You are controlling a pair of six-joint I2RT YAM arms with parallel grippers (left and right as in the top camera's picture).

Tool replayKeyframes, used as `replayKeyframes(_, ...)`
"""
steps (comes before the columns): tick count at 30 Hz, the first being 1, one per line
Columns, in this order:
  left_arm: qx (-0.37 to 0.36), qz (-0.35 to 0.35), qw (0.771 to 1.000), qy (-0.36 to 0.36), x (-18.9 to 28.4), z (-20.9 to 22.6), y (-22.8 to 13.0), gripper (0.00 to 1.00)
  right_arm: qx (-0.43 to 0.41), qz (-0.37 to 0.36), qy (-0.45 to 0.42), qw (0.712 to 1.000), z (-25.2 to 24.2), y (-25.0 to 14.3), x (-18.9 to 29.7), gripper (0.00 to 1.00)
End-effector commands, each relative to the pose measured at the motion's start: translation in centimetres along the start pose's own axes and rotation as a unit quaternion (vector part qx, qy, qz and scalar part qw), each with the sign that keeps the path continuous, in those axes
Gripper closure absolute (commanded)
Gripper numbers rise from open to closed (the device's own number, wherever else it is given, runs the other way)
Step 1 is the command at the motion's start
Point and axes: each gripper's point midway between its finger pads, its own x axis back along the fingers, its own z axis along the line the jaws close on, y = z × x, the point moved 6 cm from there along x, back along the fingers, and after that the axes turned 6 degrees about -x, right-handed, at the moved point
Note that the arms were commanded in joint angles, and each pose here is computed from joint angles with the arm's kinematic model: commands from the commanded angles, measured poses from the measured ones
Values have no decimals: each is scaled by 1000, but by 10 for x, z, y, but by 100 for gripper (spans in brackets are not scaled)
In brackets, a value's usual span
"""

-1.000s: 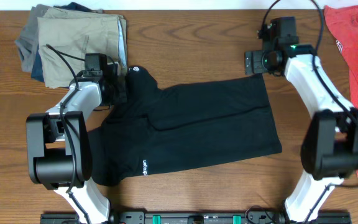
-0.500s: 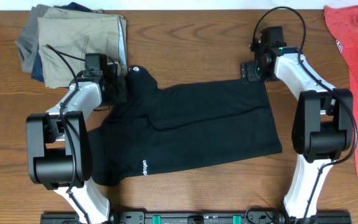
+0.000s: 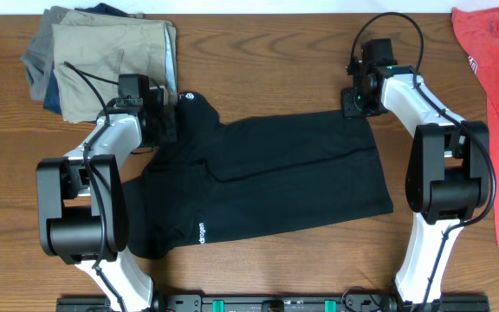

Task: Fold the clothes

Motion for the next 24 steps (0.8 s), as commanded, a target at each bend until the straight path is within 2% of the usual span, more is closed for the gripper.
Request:
replayKeyframes(1, 13, 0, 999, -34, 0, -7, -1, 94, -18, 15, -12, 1000, -12, -3, -8, 72)
replayKeyframes(3, 9, -15, 997, -69, 10, -16, 5, 94, -25, 18, -24, 999, -15, -4, -8, 81)
replayKeyframes(5, 5, -29, 996, -85, 21, -21, 10, 94, -43, 20, -43, 998, -19, -4, -6, 86)
replayKeyframes(8, -1, -50, 994, -94, 41, -27, 16, 94, -62, 28, -62, 996, -25, -5, -1, 99)
replayKeyframes(17, -14, -96, 991, -93, 116, -40, 15, 94, -108, 66, -74, 989, -32, -1, 29, 99)
replayKeyframes(24, -8, -75, 993, -93, 144, -46, -6, 94, -108, 112, -82, 984, -31, -4, 62, 99)
